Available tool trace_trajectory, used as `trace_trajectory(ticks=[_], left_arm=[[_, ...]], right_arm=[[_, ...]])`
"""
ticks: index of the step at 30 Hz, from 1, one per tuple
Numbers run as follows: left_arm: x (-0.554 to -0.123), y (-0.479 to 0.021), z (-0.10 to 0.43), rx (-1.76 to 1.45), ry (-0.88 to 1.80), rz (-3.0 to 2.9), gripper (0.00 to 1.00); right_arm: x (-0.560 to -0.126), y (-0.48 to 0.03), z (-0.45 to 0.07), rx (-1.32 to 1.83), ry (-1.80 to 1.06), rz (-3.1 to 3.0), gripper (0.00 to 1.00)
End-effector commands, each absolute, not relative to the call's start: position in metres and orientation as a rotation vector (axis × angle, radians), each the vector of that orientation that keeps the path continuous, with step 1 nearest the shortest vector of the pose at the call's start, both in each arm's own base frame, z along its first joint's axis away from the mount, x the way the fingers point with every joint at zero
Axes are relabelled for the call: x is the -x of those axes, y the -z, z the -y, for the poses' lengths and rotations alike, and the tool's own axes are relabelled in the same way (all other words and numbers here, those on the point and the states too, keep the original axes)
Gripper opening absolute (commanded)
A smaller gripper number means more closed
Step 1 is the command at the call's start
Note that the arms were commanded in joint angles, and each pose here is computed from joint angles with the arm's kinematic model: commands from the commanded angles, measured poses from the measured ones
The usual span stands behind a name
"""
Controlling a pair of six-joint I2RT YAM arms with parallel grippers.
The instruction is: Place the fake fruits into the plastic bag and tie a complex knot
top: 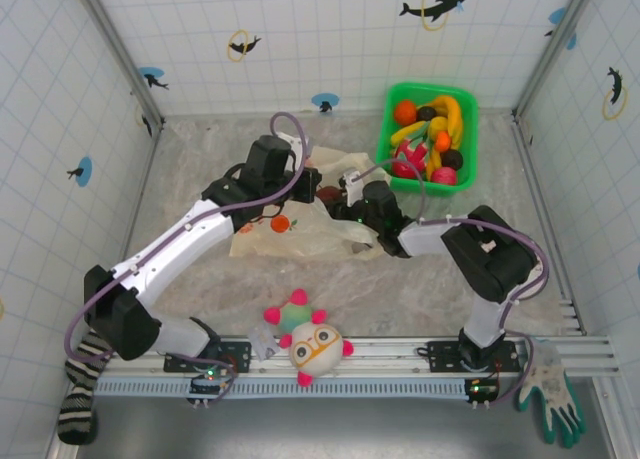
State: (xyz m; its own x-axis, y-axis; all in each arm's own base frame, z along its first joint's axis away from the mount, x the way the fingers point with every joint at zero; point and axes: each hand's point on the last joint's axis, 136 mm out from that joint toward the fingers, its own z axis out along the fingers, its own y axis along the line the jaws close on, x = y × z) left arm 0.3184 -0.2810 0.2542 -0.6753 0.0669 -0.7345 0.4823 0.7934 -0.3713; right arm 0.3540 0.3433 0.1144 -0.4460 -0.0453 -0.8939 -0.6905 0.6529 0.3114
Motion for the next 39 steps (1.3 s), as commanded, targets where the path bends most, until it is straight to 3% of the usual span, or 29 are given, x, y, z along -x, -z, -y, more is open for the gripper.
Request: trace_trajectory(ticks=[1,10,20,22,39], left_arm=[[-0.325,-0.25,0.276,-0.306,0.732,-2.223,0.0],[-0.334,-0.222,0.258,-0.224,0.681,-2.265,0.0],[-0.337,-0.214,0.246,-0.198,0.685,-2.276,0.0],[-0.337,-0.214,0.247,-0.202,0.69,-2.279,0.0],[-0.336,-0.212,0.239,-0.203,0.661,-2.288,0.0]], right_arm=[[-0.355,-0.117,-0.352,0.549,-0.877,-1.885,0.71],[-0.353,-0.092,-0.364,0.518,-0.889,-1.961,0.73],[-0.347,-0.097,-0.365,0.507,-0.88,-1.99,0.92],[-0.346,-0.103,-0.364,0.5,-0.881,-1.988,1.0],[-0.305,-0.144,-0.334,0.509,-0.862,-1.942,1.0]])
